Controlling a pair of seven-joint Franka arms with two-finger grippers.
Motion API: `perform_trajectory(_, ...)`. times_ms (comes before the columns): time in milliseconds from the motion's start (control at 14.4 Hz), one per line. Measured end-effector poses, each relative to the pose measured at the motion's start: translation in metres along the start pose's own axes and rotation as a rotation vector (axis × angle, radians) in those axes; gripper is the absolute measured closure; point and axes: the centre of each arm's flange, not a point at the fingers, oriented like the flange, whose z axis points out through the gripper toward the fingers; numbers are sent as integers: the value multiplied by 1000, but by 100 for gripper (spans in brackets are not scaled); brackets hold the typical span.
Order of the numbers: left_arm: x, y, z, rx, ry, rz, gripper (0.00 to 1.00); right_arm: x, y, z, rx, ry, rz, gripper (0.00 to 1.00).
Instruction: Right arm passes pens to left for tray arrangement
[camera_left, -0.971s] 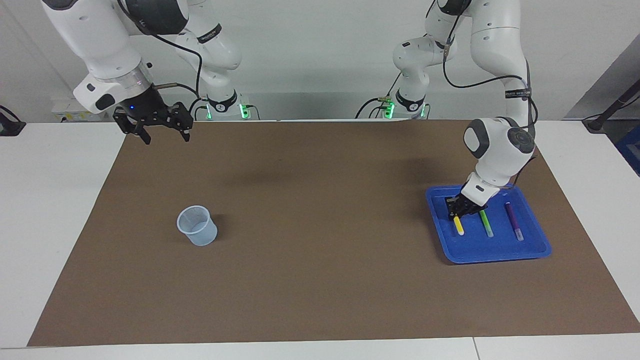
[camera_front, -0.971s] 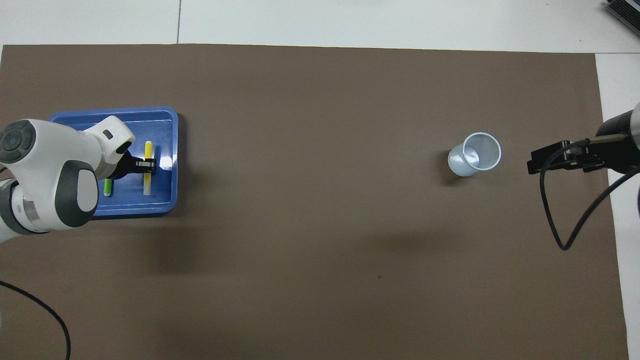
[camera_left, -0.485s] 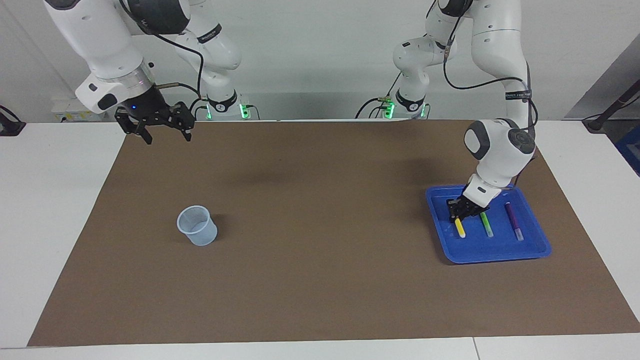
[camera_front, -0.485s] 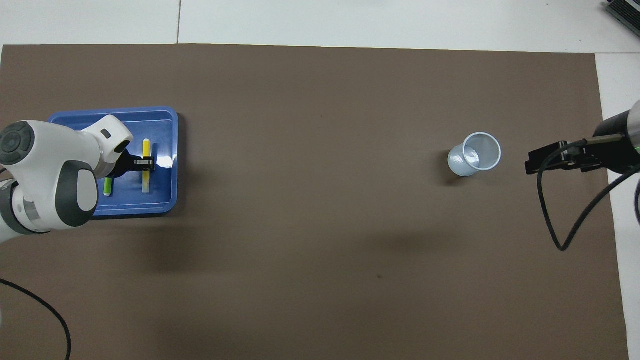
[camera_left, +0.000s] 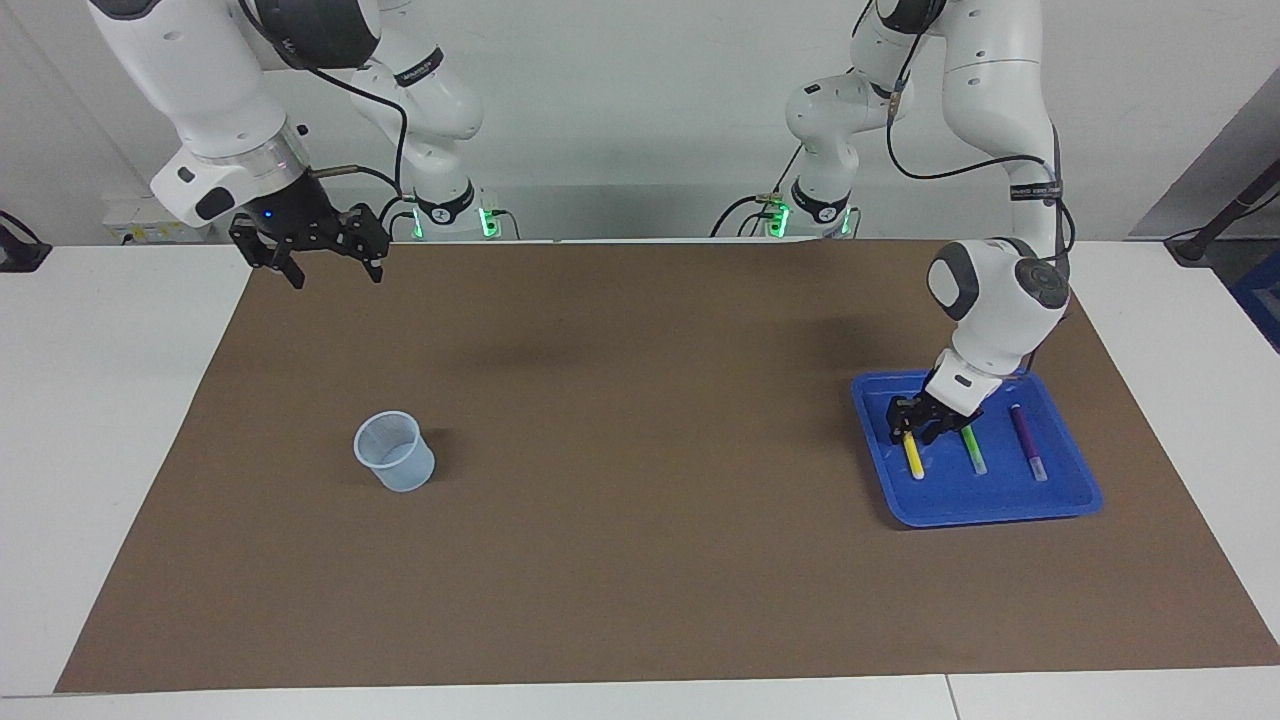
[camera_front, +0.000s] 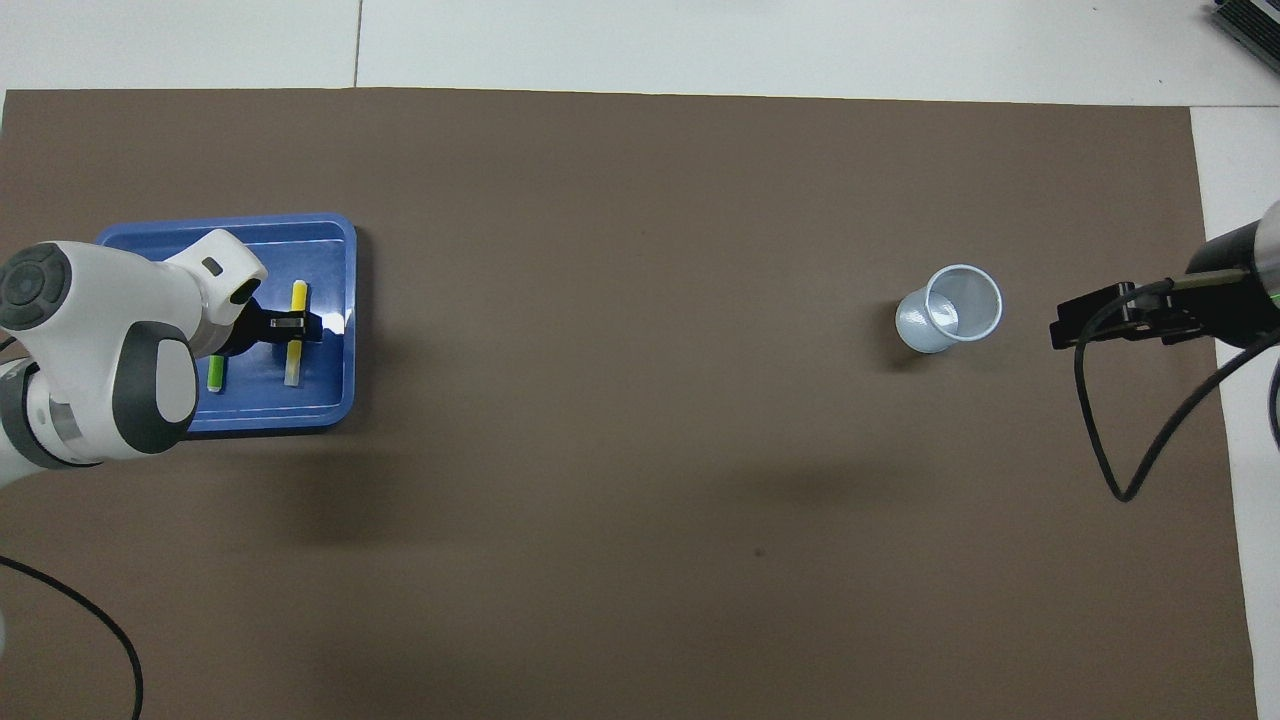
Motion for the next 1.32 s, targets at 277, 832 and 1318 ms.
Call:
perform_trajectory(277,0,0,0,0,1,-1,39,0,0,0,0,0,0,0)
perform_trajectory(832,20,2,-27,3,64,6,0,0,0,0,0,0,0,0)
perform_trajectory(1318,34,20,-113,7,-3,34,0,0,0,0,0,0,0,0)
